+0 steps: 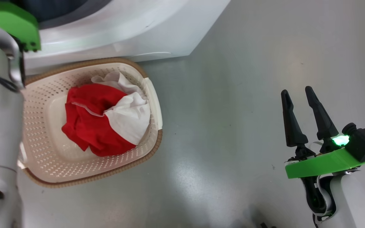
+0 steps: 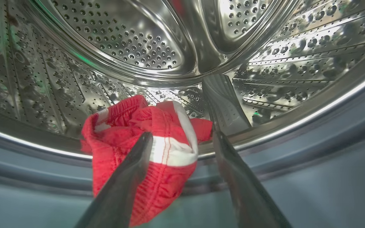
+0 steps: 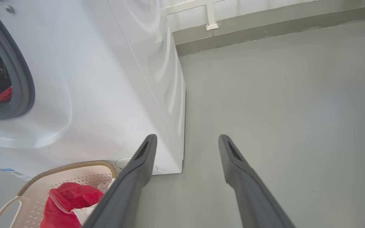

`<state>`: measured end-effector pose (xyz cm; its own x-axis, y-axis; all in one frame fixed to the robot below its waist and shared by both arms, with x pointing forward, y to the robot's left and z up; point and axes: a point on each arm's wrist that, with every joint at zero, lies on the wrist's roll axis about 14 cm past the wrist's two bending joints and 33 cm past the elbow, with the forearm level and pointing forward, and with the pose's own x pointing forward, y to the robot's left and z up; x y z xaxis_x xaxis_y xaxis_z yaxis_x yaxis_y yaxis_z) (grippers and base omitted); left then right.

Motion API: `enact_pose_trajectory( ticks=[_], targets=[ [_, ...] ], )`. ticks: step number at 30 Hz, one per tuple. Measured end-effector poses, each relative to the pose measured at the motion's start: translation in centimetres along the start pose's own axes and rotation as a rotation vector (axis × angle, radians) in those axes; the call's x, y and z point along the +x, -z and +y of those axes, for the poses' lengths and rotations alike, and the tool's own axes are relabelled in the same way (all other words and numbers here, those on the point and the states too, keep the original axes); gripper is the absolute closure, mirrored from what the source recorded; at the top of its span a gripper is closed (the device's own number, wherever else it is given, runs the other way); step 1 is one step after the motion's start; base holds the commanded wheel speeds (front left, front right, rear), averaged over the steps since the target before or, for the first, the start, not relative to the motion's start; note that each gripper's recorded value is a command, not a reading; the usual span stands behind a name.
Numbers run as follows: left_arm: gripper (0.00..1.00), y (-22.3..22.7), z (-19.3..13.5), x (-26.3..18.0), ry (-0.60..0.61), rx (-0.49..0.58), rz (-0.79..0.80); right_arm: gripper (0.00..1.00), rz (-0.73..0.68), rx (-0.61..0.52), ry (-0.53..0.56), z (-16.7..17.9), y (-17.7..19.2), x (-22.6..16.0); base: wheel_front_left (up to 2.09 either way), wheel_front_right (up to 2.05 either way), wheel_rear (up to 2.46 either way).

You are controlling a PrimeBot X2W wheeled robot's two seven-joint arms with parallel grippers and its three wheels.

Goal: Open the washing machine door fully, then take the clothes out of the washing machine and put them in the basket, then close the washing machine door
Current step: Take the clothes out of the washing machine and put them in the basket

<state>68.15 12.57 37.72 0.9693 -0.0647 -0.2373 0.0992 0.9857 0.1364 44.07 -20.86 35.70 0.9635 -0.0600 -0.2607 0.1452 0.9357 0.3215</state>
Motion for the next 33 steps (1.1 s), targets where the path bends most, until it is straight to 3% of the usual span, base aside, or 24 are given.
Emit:
enact_pose_trajectory(
  ticks=[18, 20, 21, 23, 25, 33],
  targets=[
    [0.00, 1.3, -0.2, 1.8, -0.002, 0.068, 0.157, 0.00, 0.010, 0.000, 0.021, -0.6, 0.1, -0.6, 0.00, 0.00, 0.00],
    [0.18, 1.5, -0.4, 1.8, 0.007, 0.072, 0.168, 0.00, 0.005, 0.013, 0.023, -0.7, 0.0, -0.6, 0.00, 0.00, 0.00],
    [0.33, 1.5, -0.5, 1.8, 0.009, 0.076, 0.172, 0.00, 0.004, 0.019, 0.025, -0.7, 0.0, -0.6, 0.00, 0.00, 0.00],
    [0.75, 1.6, -0.6, 1.8, 0.013, 0.080, 0.181, 0.00, 0.002, 0.024, 0.027, -0.7, -0.1, -0.6, 0.00, 0.00, 0.00],
    [1.00, 1.6, -0.7, 1.7, 0.016, 0.085, 0.184, 0.00, 0.001, 0.024, 0.027, -0.7, -0.1, -0.6, 0.00, 0.00, 0.00],
    [1.00, 1.5, -0.8, 1.7, 0.019, 0.085, 0.180, 0.00, -0.001, 0.025, 0.026, -0.7, -0.2, -0.6, 0.00, 0.00, 0.00]
  ],
)
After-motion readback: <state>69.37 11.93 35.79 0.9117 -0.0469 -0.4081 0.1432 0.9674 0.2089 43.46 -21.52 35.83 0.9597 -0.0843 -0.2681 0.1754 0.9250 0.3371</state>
